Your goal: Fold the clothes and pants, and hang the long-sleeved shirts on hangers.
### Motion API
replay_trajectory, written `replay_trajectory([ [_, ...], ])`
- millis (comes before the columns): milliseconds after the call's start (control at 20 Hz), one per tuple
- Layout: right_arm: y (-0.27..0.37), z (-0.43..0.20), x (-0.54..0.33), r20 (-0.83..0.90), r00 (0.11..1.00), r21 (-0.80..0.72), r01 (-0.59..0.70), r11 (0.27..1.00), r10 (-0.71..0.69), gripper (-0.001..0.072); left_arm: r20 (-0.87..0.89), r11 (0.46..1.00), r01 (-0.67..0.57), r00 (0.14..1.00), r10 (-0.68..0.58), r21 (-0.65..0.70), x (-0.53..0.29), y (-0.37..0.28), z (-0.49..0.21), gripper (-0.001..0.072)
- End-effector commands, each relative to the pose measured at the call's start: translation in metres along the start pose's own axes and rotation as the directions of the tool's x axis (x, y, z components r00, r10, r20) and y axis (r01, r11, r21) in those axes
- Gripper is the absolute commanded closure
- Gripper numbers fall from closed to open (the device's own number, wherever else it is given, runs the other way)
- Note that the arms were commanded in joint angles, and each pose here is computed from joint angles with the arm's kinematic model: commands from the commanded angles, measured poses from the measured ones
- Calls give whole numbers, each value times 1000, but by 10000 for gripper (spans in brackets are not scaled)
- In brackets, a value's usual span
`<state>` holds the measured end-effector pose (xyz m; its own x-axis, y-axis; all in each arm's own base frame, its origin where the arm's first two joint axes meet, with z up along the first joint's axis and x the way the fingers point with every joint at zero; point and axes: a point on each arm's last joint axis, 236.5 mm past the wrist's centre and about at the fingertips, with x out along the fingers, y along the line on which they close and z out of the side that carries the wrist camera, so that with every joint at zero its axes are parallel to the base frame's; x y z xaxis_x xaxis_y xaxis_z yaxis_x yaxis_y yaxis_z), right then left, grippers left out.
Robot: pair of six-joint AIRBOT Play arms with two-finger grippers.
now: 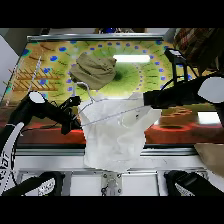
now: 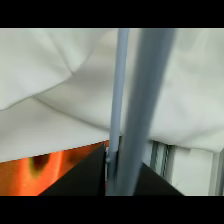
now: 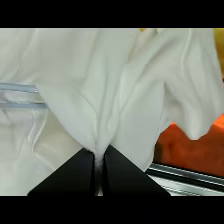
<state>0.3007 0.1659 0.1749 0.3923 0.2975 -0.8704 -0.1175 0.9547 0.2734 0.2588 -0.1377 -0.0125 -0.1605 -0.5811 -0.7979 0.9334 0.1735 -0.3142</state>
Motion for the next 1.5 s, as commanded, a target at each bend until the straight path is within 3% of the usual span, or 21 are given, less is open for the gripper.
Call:
replay_trajectory([
  [0, -12, 6, -6, 36, 998, 34, 43, 998, -44, 680, 4, 999, -31, 1000, 31, 10, -10, -1, 0, 685],
  [400, -10, 9, -5, 47, 998, 31, 36, 999, -37, 680, -63, 998, -6, 998, 11, 65, 0, -9, -1, 685],
  [750, 17, 19, 3, 72, 995, 5, -64, 998, 63, 680, -72, 994, -1, 997, 9, 112, 9, -13, 9, 685],
  [1450, 145, 19, 33, 113, 930, -146, -332, 932, 349, 680, -71, 994, 0, 997, 8, 112, 9, -14, 9, 684],
])
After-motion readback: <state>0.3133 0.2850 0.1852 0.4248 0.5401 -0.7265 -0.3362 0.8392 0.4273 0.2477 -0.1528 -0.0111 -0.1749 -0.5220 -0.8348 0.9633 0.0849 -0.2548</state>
